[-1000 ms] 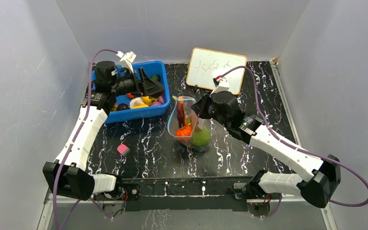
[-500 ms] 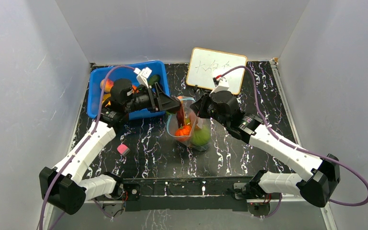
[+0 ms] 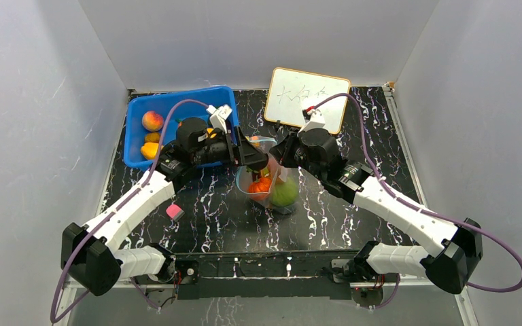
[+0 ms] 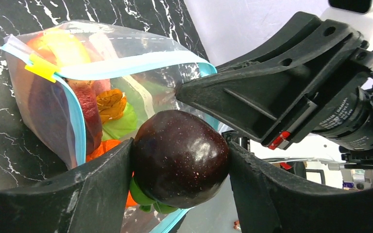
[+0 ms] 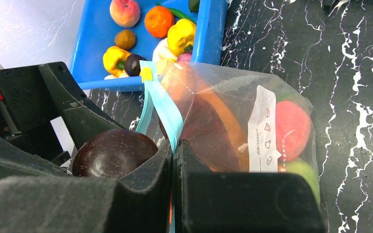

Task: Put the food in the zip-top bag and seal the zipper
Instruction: Place the fake fruit in the zipper food storage bag.

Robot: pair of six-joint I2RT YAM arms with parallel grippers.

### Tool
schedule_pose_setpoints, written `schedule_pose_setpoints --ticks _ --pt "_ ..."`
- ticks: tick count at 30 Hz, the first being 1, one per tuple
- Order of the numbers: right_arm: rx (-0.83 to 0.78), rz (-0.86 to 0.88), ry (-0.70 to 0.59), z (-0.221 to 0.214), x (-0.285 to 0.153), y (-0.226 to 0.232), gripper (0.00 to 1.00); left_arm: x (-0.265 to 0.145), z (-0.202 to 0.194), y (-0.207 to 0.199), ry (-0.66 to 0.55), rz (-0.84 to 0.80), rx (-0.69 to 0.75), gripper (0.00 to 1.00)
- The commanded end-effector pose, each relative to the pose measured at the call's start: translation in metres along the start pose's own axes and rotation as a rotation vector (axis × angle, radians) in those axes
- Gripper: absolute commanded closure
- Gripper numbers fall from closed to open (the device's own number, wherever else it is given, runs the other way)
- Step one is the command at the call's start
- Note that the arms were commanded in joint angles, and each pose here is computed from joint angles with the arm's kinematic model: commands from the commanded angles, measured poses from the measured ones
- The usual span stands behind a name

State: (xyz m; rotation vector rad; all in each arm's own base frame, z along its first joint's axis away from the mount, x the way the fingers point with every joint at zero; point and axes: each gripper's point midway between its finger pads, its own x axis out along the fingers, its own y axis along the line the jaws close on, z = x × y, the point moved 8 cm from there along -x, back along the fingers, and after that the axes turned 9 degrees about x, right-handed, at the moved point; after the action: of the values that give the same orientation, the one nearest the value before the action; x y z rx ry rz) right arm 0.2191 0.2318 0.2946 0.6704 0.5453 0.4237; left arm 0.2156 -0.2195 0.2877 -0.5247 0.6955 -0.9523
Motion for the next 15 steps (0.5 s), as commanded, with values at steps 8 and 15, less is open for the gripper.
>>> schedule_pose_setpoints --ticks 8,15 --pt "0.054 0.169 -0.153 0.035 -0.020 0.036 1.00 -0.007 0.015 -0.011 -0.042 0.053 0.100 0.20" --pt "0.049 0.163 -0.153 0.034 -0.024 0.032 1.00 -0.025 0.021 -0.010 -0.034 0.185 0.203 0.21"
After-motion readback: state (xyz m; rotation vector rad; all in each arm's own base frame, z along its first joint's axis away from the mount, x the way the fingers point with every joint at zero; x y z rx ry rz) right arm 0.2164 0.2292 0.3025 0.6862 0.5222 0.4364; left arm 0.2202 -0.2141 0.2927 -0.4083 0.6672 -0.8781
